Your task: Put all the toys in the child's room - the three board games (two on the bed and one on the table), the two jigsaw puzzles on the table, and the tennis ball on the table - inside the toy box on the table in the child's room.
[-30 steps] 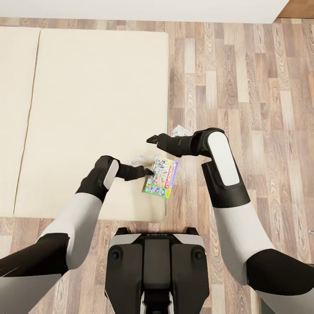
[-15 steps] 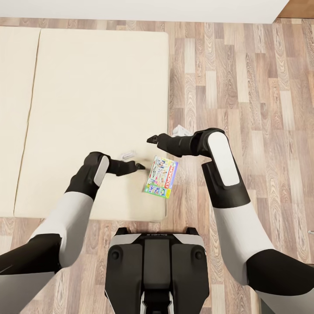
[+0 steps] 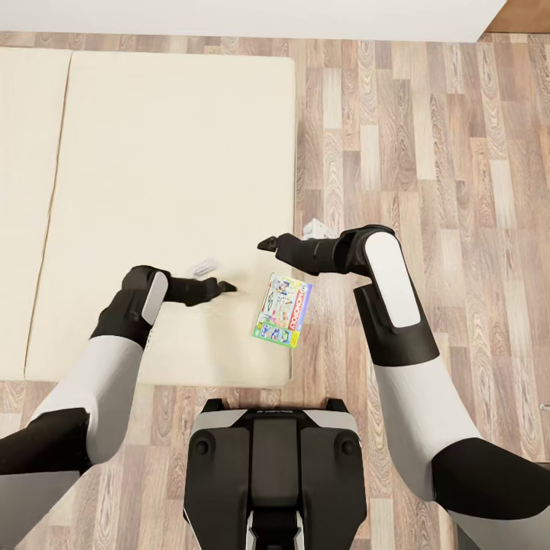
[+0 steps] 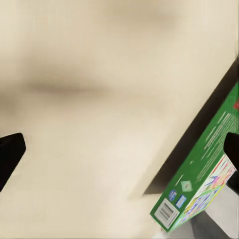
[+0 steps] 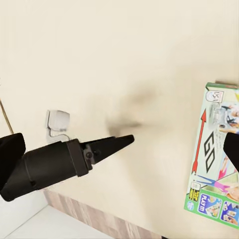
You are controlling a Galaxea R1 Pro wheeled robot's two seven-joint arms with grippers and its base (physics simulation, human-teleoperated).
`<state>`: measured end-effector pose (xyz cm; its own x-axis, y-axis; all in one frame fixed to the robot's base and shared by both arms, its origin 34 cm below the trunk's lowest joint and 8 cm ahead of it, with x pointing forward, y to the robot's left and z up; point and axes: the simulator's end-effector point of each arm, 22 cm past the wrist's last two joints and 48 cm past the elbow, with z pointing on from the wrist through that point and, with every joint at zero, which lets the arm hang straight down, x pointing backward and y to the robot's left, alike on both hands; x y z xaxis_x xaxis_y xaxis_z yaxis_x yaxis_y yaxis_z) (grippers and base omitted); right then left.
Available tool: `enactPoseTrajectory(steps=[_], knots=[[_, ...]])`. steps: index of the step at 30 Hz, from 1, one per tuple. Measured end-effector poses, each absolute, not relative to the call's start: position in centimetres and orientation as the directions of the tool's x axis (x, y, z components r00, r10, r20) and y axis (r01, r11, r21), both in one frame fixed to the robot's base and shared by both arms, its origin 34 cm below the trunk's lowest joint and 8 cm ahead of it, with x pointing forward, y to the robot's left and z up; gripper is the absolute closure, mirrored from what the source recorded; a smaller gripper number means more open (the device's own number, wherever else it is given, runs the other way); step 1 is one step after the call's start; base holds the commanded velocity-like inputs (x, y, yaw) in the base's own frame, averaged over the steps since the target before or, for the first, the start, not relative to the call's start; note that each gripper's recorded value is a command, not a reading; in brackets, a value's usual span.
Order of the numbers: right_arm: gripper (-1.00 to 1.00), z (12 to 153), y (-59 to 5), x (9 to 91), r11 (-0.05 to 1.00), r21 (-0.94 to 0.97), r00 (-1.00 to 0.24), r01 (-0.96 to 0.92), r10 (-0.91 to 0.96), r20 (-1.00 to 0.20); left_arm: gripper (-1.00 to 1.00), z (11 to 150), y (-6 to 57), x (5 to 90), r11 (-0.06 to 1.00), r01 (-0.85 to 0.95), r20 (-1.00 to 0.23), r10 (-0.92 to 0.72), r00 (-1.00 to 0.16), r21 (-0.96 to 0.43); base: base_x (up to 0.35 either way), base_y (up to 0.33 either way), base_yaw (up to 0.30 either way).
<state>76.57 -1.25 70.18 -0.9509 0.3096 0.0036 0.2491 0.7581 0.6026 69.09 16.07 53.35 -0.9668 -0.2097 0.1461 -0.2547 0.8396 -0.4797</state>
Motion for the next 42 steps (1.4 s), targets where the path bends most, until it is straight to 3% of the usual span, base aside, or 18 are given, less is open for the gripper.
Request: enactPoseTrajectory(steps=[16, 27, 42], knots=[[-1.0, 71.5, -1.4, 77.1, 0.761, 0.602, -0.949, 0.244, 0.316, -0.015, -1.0, 56.1, 22.9, 71.1, 0.805, -0.259, 0.092, -0.249, -0.964, -0.534, 0.0, 0.0, 0.0], [-1.0, 72.7, -1.4, 77.5, 0.759, 0.606, -0.947, 0.236, 0.319, -0.031, -1.0, 60.7, 22.9, 73.1, 0.674, -0.233, 0.066, -0.264, -0.962, -0.7, 0.0, 0.0, 0.0], [-1.0, 74.7, -1.5, 78.4, 0.761, 0.611, -0.945, 0.216, 0.32, -0.065, -1.0, 63.0, 23.9, 73.1, 0.634, -0.224, 0.057, -0.273, -0.96, -0.74, 0.0, 0.0, 0.0]])
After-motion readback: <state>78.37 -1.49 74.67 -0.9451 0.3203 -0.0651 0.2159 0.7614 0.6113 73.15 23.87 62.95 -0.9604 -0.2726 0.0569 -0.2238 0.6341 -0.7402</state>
